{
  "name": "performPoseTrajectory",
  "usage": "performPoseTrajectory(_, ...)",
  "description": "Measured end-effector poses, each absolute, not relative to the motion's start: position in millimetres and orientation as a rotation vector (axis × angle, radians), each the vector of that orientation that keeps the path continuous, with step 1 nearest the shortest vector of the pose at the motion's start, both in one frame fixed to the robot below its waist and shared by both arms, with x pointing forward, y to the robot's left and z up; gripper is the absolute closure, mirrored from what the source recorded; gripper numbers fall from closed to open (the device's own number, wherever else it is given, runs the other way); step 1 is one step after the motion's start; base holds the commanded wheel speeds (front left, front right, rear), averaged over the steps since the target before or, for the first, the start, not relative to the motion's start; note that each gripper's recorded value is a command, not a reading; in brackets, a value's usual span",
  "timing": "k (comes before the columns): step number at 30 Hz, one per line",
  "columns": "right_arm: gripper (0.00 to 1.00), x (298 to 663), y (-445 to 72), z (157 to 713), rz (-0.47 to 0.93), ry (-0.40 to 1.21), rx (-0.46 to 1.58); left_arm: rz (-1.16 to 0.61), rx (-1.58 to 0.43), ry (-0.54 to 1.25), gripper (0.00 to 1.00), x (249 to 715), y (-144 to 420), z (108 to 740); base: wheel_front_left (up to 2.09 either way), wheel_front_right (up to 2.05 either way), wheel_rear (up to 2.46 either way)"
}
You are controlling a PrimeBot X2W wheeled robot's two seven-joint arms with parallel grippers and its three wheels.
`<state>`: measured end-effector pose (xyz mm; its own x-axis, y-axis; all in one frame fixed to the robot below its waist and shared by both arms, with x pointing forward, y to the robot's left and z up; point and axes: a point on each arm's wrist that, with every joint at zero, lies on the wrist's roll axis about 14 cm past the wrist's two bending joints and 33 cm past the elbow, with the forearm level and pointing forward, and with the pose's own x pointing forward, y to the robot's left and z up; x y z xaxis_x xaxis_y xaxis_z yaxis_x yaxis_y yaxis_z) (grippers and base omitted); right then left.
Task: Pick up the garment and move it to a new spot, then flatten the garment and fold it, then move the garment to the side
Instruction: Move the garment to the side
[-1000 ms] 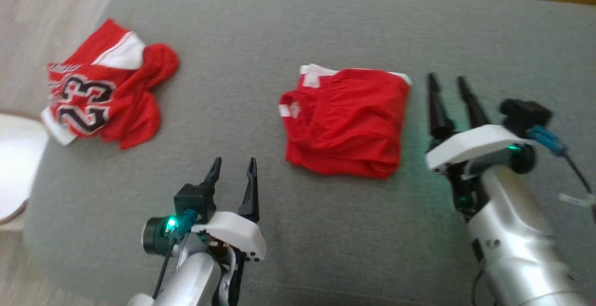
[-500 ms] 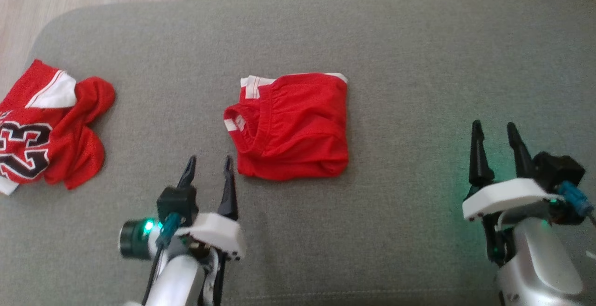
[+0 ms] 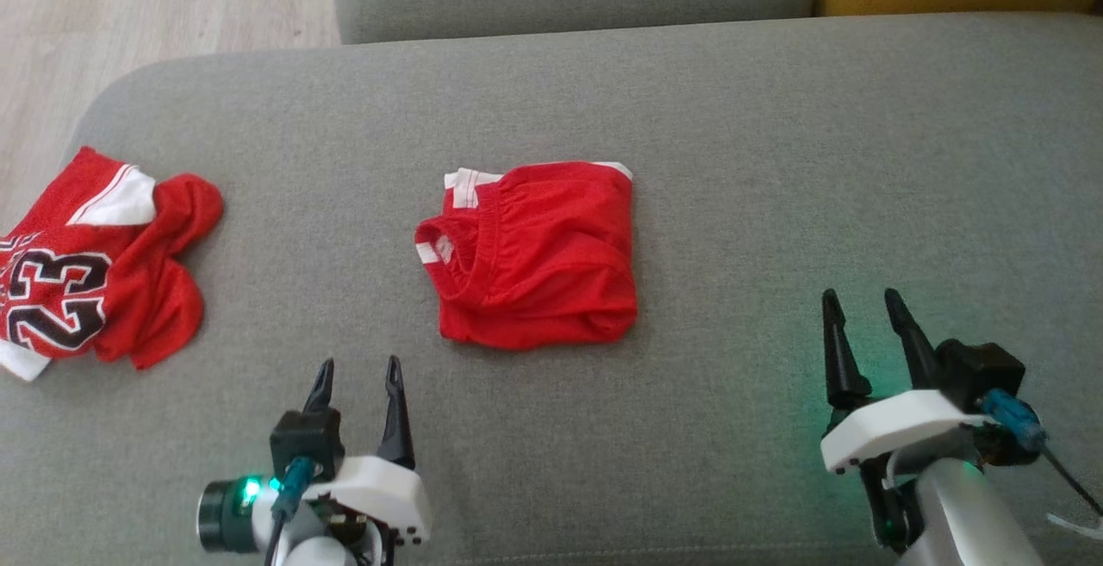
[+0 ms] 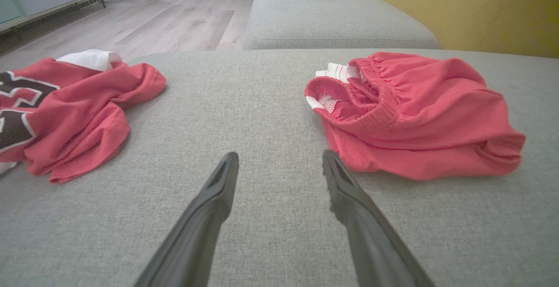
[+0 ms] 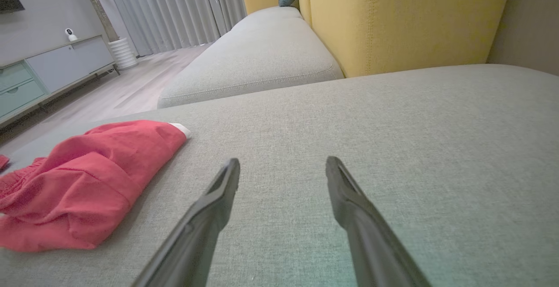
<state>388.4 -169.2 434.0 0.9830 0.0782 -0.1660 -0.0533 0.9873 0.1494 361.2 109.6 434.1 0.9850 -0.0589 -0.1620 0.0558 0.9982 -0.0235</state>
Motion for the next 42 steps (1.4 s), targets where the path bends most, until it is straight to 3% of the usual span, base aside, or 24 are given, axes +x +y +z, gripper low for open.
performPoseTrajectory(8, 0.00, 396, -139, 419, 0.154, 0.220, 0.150, -0.066, -0.027, 0.181, 0.00, 363, 107, 428, 0.00, 0.00, 0.00)
performPoseTrajectory(17, 0.00, 452, -61, 423, 0.364, 0.230, 0.199, -0.050, -0.045, 0.193, 0.00, 378, 111, 424, 0.00, 0.00, 0.00)
performPoseTrajectory(27, 0.00, 459, -17, 369, 0.470, 0.434, 0.181, 0.018, -0.045, 0.246, 0.00, 366, 132, 410, 0.00, 0.00, 0.00)
performPoseTrajectory(28, 0.20, 459, -15, 368, 0.474, 0.440, 0.186, 0.021, -0.048, 0.248, 0.00, 366, 133, 409, 0.00, 0.00, 0.00)
performPoseTrajectory(29, 0.65, 461, -13, 368, 0.482, 0.442, 0.185, 0.026, -0.049, 0.250, 0.00, 365, 134, 409, 0.00, 0.00, 0.00)
performPoseTrajectory(30, 1.00, 463, -12, 368, 0.488, 0.442, 0.179, 0.028, -0.049, 0.250, 0.00, 365, 135, 409, 0.00, 0.00, 0.00)
performPoseTrajectory(37, 1.00, 465, -23, 370, 0.468, 0.440, 0.142, -0.008, -0.052, 0.229, 0.00, 374, 125, 414, 0.00, 0.00, 0.00)
performPoseTrajectory(42, 1.00, 458, -59, 373, 0.382, 0.436, 0.121, -0.106, -0.060, 0.215, 0.00, 382, 96, 417, 0.00, 0.00, 0.00)
